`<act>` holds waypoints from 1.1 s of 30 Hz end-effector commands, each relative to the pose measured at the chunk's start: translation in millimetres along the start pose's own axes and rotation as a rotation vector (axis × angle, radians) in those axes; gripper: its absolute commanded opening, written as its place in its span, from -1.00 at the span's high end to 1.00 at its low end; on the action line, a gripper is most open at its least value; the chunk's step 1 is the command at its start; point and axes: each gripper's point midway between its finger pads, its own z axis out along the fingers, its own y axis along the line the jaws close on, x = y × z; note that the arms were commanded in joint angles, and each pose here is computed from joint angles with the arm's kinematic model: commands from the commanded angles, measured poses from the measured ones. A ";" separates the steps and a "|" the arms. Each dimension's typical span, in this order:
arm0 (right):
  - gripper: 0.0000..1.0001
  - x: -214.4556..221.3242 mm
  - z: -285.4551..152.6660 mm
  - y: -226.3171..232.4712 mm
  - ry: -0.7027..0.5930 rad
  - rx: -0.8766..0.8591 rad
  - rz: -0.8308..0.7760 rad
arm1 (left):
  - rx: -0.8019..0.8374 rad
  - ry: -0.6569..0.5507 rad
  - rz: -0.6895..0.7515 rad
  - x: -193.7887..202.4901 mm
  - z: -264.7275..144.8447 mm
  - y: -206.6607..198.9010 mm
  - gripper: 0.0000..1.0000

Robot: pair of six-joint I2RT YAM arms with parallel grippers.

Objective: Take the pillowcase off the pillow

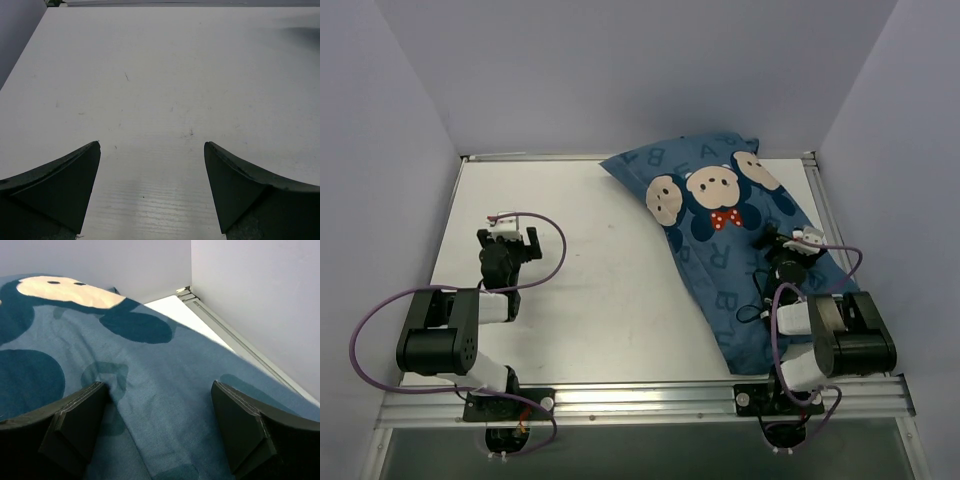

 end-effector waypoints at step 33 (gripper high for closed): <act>1.00 -89.0 0.7 169.4 0.826 -0.447 -0.046 | 0.585 0.674 0.231 -69.3 -101.3 -45.0 -0.88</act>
